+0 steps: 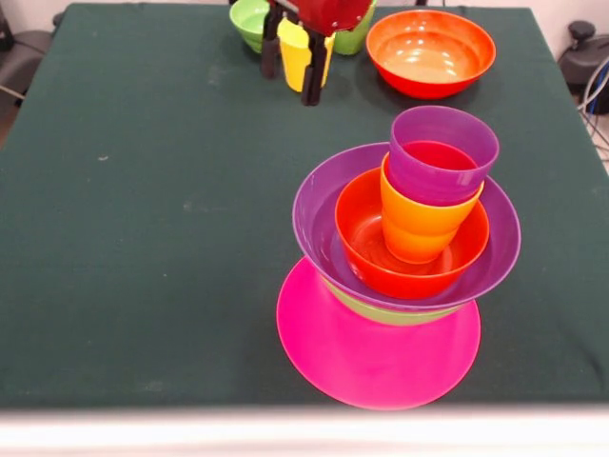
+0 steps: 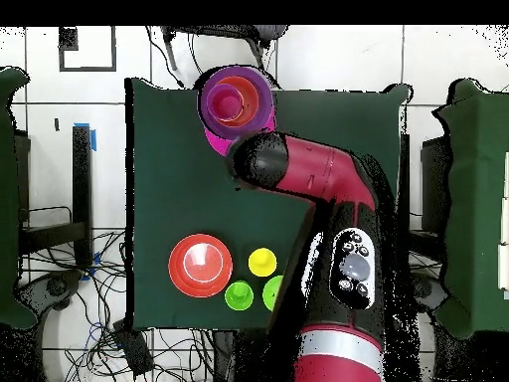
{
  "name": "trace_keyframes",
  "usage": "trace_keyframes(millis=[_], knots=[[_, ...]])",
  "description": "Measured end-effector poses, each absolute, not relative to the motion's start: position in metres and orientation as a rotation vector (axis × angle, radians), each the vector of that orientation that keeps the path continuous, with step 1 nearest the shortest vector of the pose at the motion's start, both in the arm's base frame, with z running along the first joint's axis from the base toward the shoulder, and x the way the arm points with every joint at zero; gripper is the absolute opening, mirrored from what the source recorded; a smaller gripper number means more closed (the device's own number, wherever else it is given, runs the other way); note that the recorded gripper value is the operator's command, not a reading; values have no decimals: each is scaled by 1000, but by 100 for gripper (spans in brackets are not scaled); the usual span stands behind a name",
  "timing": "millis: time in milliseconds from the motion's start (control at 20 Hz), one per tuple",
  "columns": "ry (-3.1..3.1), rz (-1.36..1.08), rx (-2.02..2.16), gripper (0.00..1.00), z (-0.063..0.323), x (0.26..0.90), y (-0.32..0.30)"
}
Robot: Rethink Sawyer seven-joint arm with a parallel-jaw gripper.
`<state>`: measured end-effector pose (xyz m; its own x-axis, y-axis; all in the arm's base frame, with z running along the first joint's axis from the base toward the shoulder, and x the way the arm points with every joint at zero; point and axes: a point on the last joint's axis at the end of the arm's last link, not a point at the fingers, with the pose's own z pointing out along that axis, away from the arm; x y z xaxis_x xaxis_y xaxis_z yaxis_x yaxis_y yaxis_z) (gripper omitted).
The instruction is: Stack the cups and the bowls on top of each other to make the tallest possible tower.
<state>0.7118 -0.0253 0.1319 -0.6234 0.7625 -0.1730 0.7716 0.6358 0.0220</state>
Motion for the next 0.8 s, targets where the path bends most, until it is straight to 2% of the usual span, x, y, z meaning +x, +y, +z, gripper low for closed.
trace_keyframes(millis=[400,800], knots=[[2727,-113,1284,100,115,678,-51],[2762,-93,1393,100,107,625,-119]])
